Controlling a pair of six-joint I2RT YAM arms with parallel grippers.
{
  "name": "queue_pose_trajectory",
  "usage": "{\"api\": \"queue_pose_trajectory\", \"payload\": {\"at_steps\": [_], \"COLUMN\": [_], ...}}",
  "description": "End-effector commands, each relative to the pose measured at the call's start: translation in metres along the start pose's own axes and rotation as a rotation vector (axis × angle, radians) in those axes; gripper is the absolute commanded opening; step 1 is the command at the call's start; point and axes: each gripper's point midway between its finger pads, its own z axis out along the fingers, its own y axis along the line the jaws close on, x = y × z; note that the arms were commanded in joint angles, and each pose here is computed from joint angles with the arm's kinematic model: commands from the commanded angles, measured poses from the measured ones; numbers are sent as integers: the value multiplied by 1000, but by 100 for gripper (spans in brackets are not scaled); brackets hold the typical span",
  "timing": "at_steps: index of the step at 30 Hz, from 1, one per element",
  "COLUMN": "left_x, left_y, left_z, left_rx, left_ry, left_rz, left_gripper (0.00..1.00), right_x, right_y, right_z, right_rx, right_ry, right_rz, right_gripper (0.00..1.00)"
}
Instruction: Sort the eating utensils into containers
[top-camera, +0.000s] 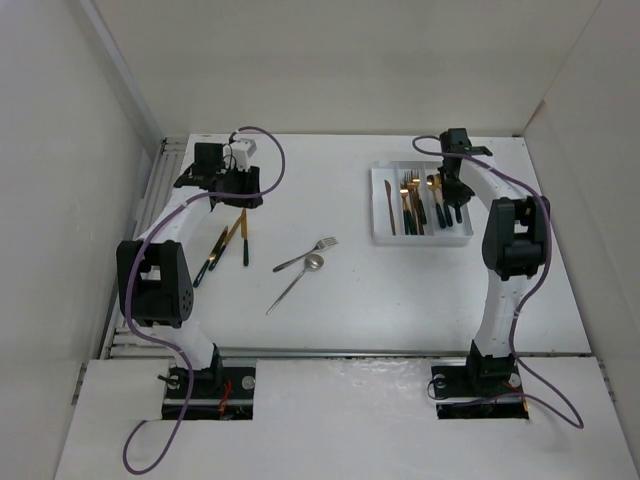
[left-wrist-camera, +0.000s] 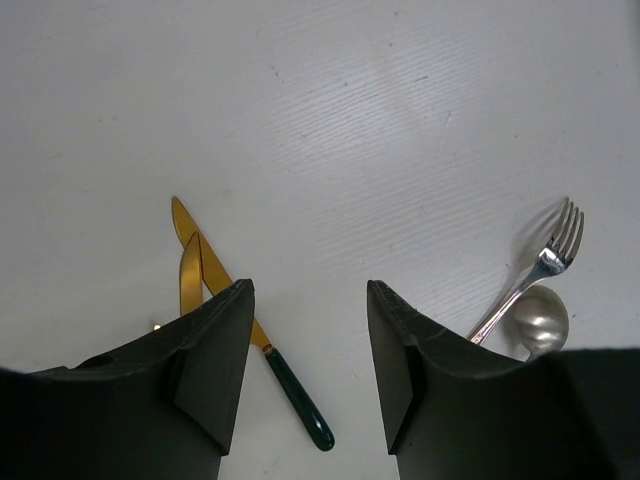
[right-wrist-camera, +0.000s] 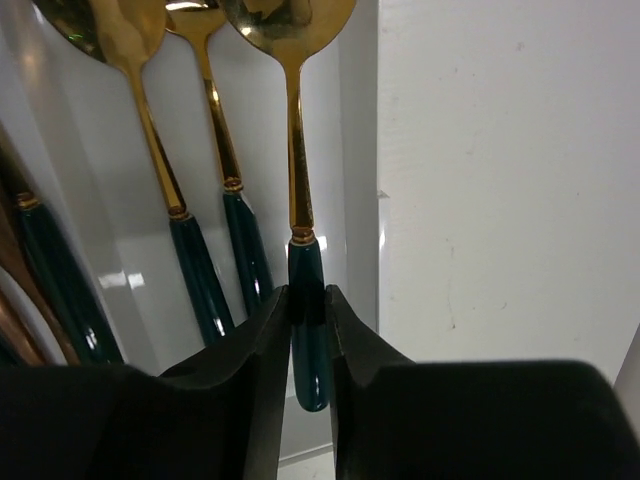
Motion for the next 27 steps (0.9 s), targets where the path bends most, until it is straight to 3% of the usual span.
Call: {"api": "queue_pose_trajectory", "payload": {"at_steps": [1, 8, 13, 14, 15, 18, 20, 23, 27], "left_x": [-26, -30, -33, -33, -35, -41, -47, -54, -51], "left_y": [0, 1, 3, 5, 6, 19, 33, 52, 78], "left_z": [-7, -8, -12, -12, -15, -22, -34, -52, -82], "left_rx": [1, 0, -19, -34, -48, -132, -221, -341, -479], "left_ry": [-60, -69, -77, -76, -84, -97, -115, -134, -160], "left_rz": [20, 42, 45, 34, 37, 19, -5, -73, -180], "left_gripper": [46, 47, 47, 47, 48, 51, 53, 65, 74], "right_x": [-13, -35, -49, -53, -55, -49, -41, -15, 46], "right_y": [-13, -27, -12, -3, 2, 56, 104, 154, 234], "right_z": [-9, -48, -90, -103, -125, -161, -193, -205, -211], "right_rx": [67, 120, 146, 127, 109, -36, -220, -341, -408], "right_ry": [-57, -164, -254, -280, -326, -388, -403, -346, -182], "right_rz": [41, 87, 171, 187, 242, 287, 378, 485, 468], "right_gripper": [26, 37, 37, 44, 98, 100, 100, 100, 94]}}
